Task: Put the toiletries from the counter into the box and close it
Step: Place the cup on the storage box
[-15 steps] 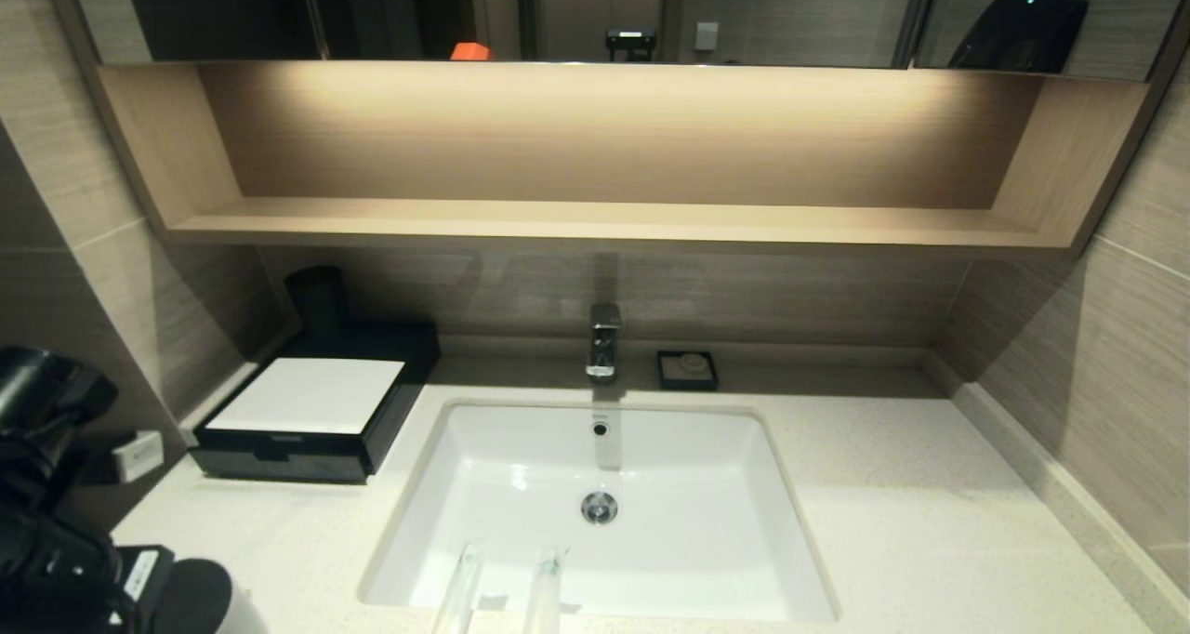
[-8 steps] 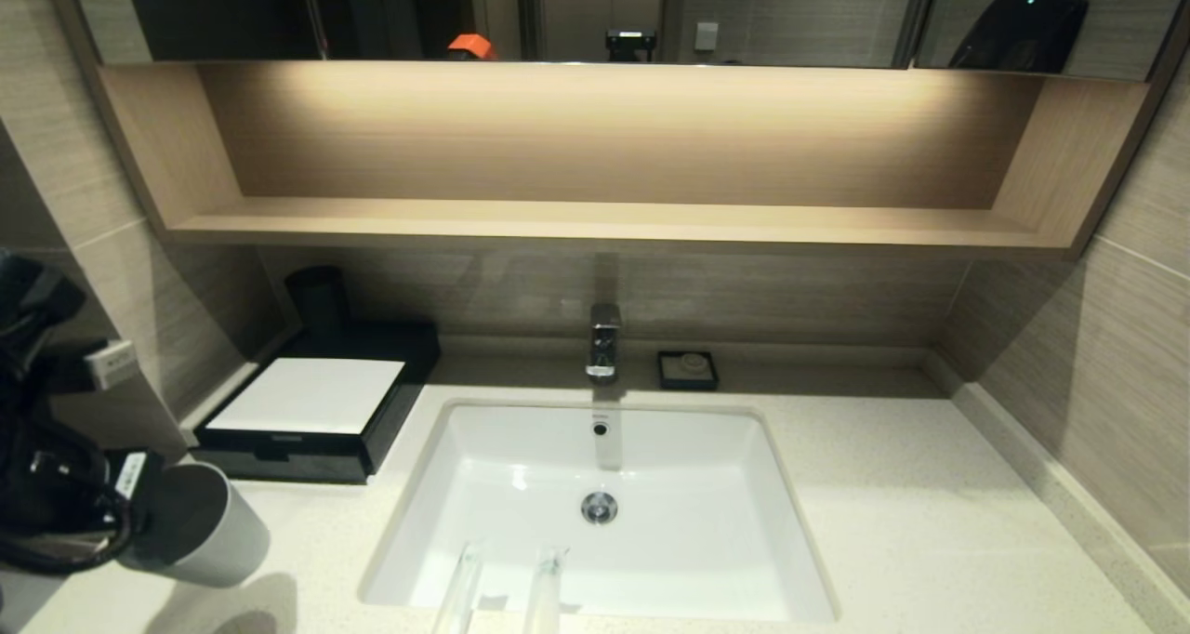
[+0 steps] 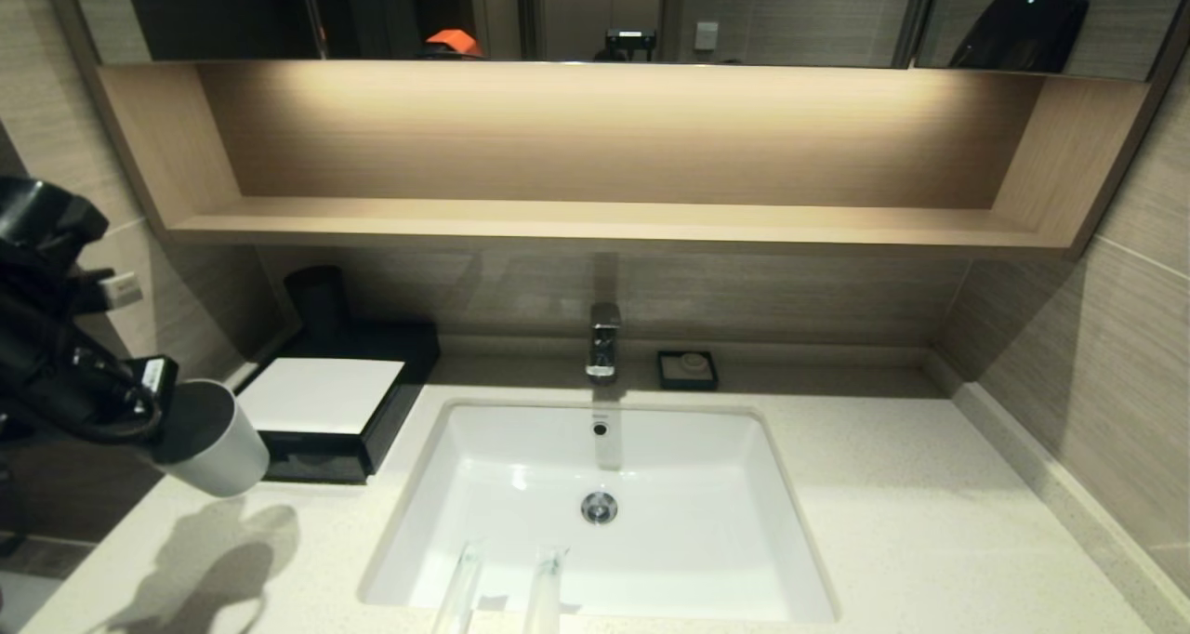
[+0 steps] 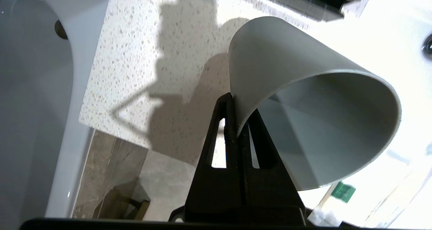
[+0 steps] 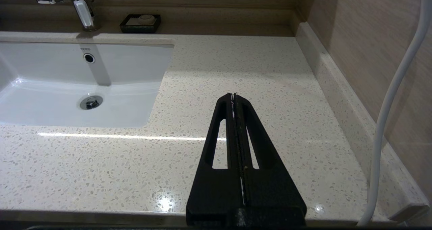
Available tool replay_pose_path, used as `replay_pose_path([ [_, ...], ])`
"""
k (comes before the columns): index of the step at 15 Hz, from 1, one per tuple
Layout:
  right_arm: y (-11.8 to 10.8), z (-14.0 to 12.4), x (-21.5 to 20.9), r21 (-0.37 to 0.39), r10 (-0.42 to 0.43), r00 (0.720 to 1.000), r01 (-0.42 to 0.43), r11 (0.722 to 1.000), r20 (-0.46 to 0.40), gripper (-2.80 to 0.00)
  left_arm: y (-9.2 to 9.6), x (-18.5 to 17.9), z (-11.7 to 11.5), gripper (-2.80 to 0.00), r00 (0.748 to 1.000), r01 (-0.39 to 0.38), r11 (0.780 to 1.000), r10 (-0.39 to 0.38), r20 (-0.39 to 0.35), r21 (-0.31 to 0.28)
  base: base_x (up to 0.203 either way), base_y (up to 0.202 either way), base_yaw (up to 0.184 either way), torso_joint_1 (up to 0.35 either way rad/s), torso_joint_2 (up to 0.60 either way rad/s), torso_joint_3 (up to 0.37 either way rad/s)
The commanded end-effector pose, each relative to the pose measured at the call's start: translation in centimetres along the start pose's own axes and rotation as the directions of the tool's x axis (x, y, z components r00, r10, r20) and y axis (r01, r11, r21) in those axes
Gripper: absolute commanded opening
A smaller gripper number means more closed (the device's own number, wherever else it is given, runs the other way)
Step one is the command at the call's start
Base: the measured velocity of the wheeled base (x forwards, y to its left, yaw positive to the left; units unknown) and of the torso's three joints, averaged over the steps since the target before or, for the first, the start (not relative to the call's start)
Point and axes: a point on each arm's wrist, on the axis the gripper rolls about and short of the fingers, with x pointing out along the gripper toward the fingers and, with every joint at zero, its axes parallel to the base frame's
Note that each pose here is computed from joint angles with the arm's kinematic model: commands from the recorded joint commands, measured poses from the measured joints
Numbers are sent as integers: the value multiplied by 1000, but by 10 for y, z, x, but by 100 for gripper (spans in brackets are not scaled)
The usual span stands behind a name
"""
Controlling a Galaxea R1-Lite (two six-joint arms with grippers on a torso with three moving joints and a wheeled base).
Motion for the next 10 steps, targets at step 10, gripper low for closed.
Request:
replay_pose_path([
  [10,0,0,0,0,0,1000,0,1000,0,-280,-6,37,51,-280,1000,1,999,-1,-1,-32,0,0,0,0,0,0],
])
